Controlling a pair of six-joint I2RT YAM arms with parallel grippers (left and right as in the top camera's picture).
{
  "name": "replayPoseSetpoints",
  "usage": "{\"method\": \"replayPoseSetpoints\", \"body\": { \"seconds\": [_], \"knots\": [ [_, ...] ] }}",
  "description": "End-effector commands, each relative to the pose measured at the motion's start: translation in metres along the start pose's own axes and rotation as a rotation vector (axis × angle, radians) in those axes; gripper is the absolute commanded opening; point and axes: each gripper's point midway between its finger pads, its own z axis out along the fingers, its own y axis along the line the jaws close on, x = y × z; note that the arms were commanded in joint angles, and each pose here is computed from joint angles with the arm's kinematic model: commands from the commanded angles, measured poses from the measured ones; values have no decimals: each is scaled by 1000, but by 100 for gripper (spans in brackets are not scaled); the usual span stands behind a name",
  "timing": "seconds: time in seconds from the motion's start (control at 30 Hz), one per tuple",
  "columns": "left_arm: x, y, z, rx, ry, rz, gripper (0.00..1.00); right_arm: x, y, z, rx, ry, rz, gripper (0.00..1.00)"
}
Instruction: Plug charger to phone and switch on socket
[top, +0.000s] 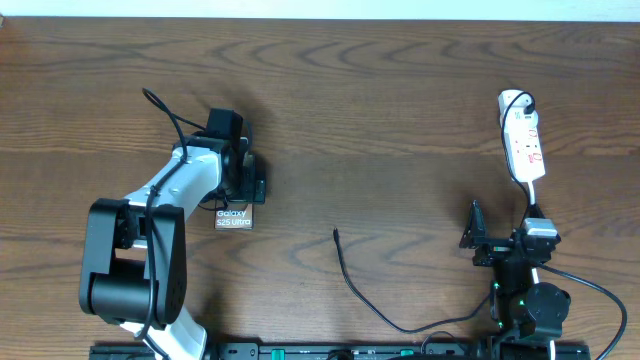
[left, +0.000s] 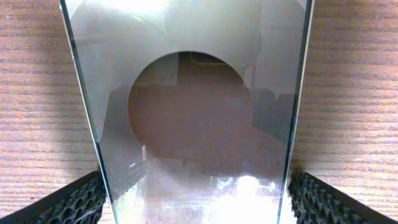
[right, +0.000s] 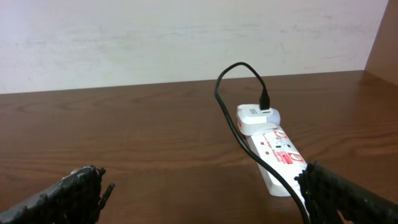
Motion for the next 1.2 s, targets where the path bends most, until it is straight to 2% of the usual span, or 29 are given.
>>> {"method": "replayPoseSetpoints", "body": {
  "seconds": [0.0,1.17],
  "knots": [
    [38,7,26,-32,135,18,92,1,1,0,0,0,9,99],
    [38,7,26,-32,135,18,88,1,1,0,0,0,9,99]
  ]
}}
